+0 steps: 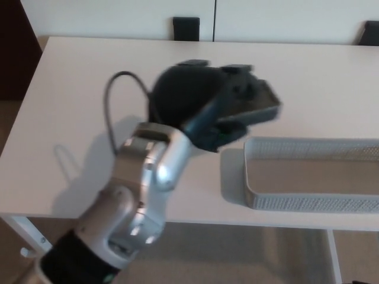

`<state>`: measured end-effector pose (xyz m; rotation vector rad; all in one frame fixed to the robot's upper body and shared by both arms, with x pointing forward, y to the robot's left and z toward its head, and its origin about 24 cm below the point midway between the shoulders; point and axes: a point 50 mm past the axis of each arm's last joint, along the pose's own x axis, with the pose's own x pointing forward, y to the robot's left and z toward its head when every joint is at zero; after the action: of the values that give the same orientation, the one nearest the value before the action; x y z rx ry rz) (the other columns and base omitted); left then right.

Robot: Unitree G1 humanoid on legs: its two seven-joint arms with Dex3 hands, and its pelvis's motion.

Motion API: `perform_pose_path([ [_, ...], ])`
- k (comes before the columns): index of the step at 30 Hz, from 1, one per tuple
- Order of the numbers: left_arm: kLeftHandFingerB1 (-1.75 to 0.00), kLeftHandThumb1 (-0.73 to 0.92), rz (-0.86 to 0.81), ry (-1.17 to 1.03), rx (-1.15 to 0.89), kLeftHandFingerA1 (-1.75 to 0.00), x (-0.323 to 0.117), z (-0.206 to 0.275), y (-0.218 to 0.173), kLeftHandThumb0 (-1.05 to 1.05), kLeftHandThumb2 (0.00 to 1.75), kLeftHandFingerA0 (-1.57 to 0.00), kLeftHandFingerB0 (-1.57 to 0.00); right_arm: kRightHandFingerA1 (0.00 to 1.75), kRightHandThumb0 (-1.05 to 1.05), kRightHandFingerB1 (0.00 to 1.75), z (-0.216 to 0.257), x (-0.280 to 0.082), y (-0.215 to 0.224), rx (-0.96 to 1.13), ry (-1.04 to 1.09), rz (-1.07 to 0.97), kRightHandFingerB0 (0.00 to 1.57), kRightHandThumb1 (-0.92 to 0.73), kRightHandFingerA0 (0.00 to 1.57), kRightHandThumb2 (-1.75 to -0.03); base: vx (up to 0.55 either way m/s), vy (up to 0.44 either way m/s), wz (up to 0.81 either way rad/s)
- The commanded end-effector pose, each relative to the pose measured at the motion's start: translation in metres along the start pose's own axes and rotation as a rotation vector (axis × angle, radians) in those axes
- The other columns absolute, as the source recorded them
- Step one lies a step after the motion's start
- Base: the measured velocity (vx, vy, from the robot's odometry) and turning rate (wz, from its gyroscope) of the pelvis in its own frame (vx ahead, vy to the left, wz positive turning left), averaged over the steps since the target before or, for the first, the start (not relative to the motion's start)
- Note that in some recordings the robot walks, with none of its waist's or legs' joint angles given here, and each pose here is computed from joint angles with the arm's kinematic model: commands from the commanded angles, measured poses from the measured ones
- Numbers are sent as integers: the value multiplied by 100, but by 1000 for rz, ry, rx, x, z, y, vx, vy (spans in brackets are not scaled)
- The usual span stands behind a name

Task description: The robot walks towards a desk on which an eraser is kept on the left hand side and a container is kept on the right hand side. The robot picks up the eraser using its left hand and places it in the container.

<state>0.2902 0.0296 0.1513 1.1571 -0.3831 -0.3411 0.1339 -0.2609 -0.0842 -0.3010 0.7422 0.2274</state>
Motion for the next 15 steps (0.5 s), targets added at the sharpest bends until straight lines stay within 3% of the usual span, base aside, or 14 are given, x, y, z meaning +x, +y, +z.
perform_pose_path([
  [1,-72,78,-66,-81,19,-152,9,25,-13,-36,67,-83,-76,47,-39,42,-4,-2,0,-1,19,-8,55,-56,64,-56,0,0,0],
  [2,-81,81,-77,-88,16,-158,10,29,-16,-41,70,-84,-75,47,-39,42,-4,-2,1,-2,21,-7,56,-57,63,-57,0,0,0],
  [3,-70,84,-101,-93,31,-159,11,33,-20,-47,71,-84,-75,47,-38,42,-4,-2,1,-2,18,-4,56,-57,62,-56,0,0,0],
  [4,-70,84,-117,-95,54,-159,12,36,-21,-47,71,-84,-75,47,-38,42,-4,-2,1,-1,15,-1,56,-57,62,-56,0,0,0],
  [6,-67,83,-110,-123,90,-148,14,44,-29,-48,69,-97,-81,47,-38,43,-3,-1,2,-5,16,-4,57,-57,62,-56,0,0,0],
  [7,-57,85,-107,-129,90,-140,15,47,-32,-45,68,-95,-78,48,-37,44,-3,-1,2,-1,16,-4,57,-57,62,-56,0,0,0],
  [9,-55,85,-115,-134,87,-136,17,52,-39,-43,65,-96,-77,49,-36,44,-1,1,3,5,11,-1,57,-57,62,-56,0,0,0],
  [11,-60,81,-117,-138,108,-152,19,55,-45,-41,69,-94,-76,50,-36,45,1,3,4,2,9,0,58,-57,65,-57,0,0,0],
  [13,-54,78,-140,-131,107,-148,21,55,-52,-42,66,-96,-74,49,-36,44,2,2,5,-17,4,5,57,-58,64,-57,0,0,0],
  [15,-54,89,-170,-120,136,-144,24,53,-59,-45,66,-98,-76,49,-35,44,2,3,5,-9,6,9,58,-57,65,-57,0,0,0],
])
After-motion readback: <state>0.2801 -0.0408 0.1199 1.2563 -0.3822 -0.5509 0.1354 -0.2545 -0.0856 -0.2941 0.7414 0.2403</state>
